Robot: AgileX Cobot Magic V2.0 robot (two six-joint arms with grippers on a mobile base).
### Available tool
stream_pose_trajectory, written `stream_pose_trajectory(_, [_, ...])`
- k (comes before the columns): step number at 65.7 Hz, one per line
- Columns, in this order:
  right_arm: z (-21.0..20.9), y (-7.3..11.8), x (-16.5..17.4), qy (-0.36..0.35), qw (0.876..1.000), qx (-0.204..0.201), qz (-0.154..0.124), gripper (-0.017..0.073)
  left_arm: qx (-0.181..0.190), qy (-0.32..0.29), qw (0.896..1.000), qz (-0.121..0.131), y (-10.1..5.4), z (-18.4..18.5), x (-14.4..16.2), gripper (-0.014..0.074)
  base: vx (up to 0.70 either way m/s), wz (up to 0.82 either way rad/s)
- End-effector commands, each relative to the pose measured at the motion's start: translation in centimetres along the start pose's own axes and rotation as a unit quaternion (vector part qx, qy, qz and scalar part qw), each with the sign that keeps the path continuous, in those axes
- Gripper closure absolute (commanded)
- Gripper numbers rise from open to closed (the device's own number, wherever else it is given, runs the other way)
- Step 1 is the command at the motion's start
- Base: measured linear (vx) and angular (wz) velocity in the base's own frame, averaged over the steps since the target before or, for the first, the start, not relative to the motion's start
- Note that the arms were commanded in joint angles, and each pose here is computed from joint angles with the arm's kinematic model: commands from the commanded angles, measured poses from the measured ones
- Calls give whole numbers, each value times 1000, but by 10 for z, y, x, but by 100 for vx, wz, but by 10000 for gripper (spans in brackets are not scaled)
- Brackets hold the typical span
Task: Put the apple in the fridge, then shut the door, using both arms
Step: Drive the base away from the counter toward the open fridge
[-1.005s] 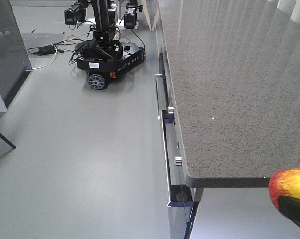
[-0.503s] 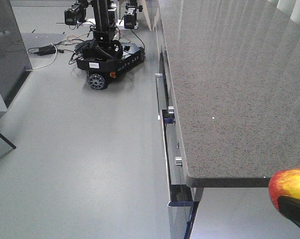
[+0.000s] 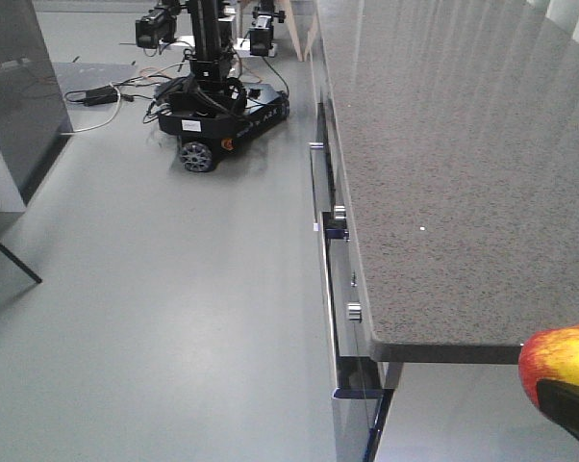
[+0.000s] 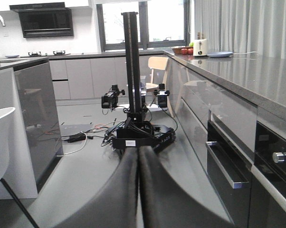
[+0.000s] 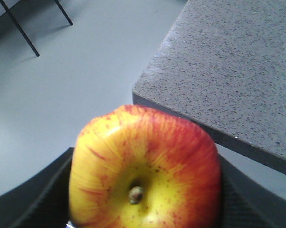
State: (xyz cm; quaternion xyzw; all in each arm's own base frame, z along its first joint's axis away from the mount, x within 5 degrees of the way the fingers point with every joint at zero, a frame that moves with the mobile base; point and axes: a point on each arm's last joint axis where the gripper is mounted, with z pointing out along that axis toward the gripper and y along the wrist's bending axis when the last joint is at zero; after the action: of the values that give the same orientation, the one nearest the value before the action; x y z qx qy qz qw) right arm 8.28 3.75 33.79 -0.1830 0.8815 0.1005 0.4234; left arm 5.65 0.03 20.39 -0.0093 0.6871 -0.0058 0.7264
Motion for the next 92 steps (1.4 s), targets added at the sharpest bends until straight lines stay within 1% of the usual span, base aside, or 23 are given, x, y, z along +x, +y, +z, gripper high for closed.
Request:
stream_pose_trajectory(1, [-5, 0, -12, -47, 999, 2, -5, 426, 4, -29, 1000, -5, 0, -1, 2, 599, -2, 15])
stream_pose_trajectory(28, [-5, 0, -12, -47, 999, 2, -5, 426, 4, -29, 1000, -5, 0, -1, 2, 599, -2, 31])
stream_pose_trajectory(92, [-5, 0, -12, -47, 999, 2, -5, 426, 4, -29, 1000, -5, 0, -1, 2, 599, 1, 56])
